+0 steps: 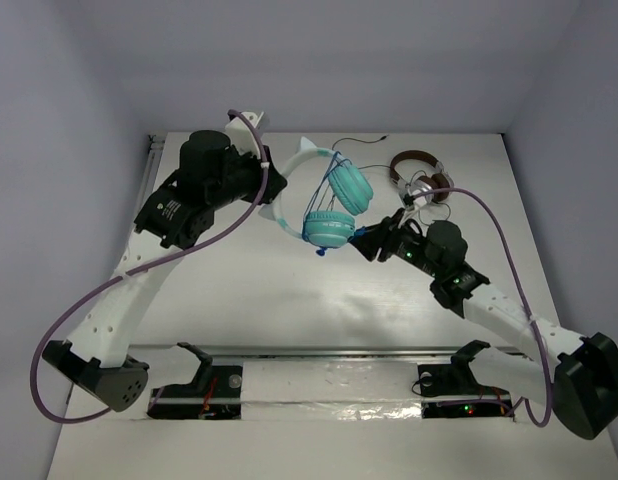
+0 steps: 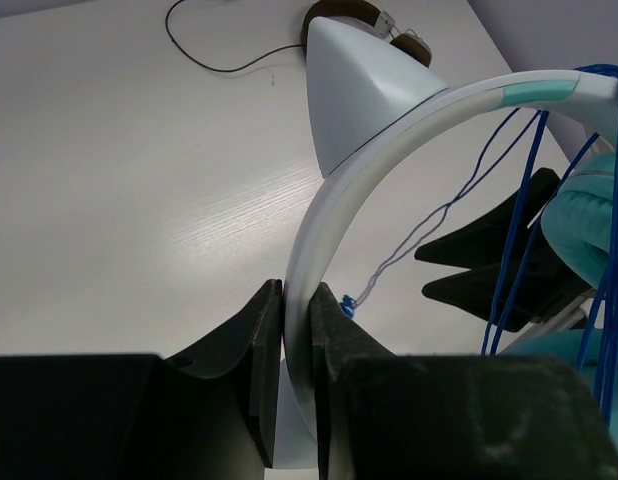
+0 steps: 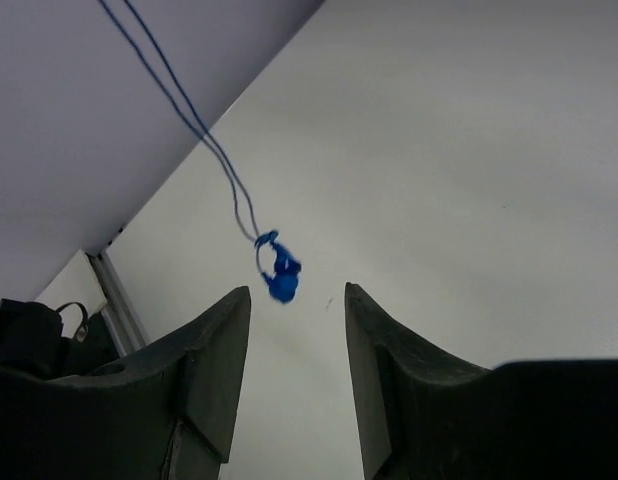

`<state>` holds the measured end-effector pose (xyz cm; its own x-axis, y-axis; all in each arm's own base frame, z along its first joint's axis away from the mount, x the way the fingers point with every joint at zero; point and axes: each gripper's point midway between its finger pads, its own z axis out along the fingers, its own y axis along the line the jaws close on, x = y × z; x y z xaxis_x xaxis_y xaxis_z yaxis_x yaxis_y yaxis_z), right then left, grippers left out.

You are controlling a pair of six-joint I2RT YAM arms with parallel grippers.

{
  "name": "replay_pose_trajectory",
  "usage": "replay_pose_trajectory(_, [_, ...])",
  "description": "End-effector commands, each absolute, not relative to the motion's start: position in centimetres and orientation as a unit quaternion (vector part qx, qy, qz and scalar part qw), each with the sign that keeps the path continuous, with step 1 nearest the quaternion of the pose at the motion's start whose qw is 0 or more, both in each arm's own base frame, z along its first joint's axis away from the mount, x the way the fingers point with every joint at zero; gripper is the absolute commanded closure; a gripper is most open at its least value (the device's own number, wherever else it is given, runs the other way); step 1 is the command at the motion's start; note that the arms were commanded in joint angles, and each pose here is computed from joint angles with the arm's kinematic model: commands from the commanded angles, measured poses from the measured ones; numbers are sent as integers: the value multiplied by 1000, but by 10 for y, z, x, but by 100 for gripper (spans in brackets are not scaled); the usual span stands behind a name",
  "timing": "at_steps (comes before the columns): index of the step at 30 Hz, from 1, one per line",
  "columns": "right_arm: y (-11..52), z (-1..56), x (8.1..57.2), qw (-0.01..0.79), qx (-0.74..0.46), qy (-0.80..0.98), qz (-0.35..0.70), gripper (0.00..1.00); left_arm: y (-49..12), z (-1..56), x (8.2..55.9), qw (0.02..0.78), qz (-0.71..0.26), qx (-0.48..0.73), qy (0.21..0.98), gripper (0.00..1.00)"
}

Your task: Wrap the headphones

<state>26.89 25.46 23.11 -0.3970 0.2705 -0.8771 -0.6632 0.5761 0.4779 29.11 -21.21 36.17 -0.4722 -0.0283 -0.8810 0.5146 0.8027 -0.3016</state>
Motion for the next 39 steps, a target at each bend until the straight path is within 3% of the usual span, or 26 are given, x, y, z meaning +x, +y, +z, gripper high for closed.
replay_pose_trajectory(1, [251, 237, 267, 537, -132, 705, 444, 52, -217, 425, 294, 555, -317, 136, 757, 100])
replay_pose_trajectory(3, [257, 239, 266, 530, -146, 702, 453, 52, -218, 429, 294, 558, -321, 137, 753, 100])
replay_pose_trajectory(11, [260, 239, 293, 552, -153, 707, 415, 33, -217, 425, 294, 554, -316, 135, 758, 100])
replay_pose_trajectory(18, [236, 249, 324, 601, -108, 719, 333, 34, -223, 423, 293, 543, -330, 141, 759, 100])
replay_pose_trajectory(25, [277, 224, 321, 543, -168, 718, 402, 37, -230, 418, 289, 533, -348, 146, 757, 100])
replay_pose_trajectory(30, [301, 240, 317, 537, -196, 676, 464, 38, -230, 415, 290, 531, -348, 145, 759, 100])
replay_pose_trajectory(34, [304, 253, 336, 565, -186, 662, 455, 46, -230, 414, 290, 530, -349, 144, 759, 100])
replay_pose_trajectory(39, [300, 246, 344, 562, -181, 684, 428, 45, -228, 416, 291, 535, -341, 144, 760, 100])
